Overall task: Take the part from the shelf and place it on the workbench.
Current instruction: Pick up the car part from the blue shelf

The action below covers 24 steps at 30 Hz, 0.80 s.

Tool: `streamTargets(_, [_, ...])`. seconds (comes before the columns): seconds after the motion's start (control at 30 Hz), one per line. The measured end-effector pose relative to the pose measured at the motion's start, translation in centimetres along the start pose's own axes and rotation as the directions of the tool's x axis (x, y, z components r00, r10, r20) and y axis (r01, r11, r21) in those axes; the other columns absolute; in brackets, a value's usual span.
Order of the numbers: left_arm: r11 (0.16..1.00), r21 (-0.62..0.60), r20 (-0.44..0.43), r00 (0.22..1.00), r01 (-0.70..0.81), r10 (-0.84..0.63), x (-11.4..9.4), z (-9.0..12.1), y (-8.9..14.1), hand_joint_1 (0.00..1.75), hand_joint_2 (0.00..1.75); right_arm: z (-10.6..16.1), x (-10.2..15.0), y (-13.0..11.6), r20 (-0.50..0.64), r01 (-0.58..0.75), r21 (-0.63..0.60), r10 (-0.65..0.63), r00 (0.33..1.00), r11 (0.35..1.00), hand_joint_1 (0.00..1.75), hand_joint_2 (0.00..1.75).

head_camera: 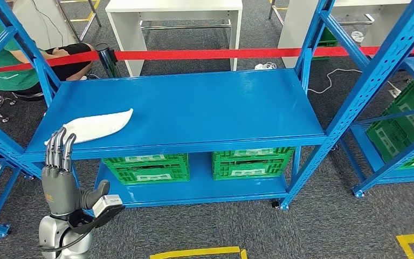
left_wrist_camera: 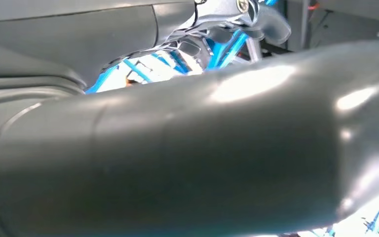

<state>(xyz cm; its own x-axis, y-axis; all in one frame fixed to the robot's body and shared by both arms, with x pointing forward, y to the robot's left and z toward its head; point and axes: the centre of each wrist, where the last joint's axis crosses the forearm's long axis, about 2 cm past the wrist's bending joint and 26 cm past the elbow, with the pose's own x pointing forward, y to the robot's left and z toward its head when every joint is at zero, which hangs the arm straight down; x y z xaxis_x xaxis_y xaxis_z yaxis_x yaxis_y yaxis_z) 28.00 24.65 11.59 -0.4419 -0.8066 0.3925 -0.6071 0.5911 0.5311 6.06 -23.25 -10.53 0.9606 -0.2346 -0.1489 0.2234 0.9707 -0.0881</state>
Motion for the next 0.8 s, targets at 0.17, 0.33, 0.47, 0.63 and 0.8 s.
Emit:
streamTargets(0.17, [1.0, 0.004, 0.002, 1.0, 0.002, -0.002, 0.0, -0.08, 0.1, 0.0, 0.0, 0.01, 0.0, 0.03, 0.0, -0.001, 0.001, 0.001, 1.0, 1.0, 0.0, 0.0])
streamTargets(0.33, [1.0, 0.003, -0.004, 1.0, 0.001, -0.001, -0.03, 0.12, 0.14, 0.0, 0.0, -0.02, -0.1, 0.02, -0.002, -0.001, 0.003, 0.001, 1.0, 1.0, 0.0, 0.0])
streamTargets(0.47, [1.0, 0.006, -0.008, 1.0, 0.001, -0.001, -0.07, 0.04, 0.15, 0.0, 0.0, 0.0, -0.02, 0.05, 0.0, 0.0, 0.005, 0.0, 1.0, 1.0, 0.0, 0.0])
streamTargets(0.63, [1.0, 0.008, -0.014, 1.0, 0.002, -0.002, -0.13, 0.0, 0.15, 0.0, 0.0, 0.05, 0.11, 0.09, 0.001, 0.003, 0.01, -0.003, 1.0, 1.0, 0.0, 0.0])
streamTargets(0.8, [1.0, -0.014, -0.026, 1.0, 0.011, -0.011, -0.27, 0.24, -0.09, 0.0, 0.0, -0.06, -0.21, -0.01, -0.008, 0.015, 0.014, -0.015, 1.0, 1.0, 0.0, 0.0])
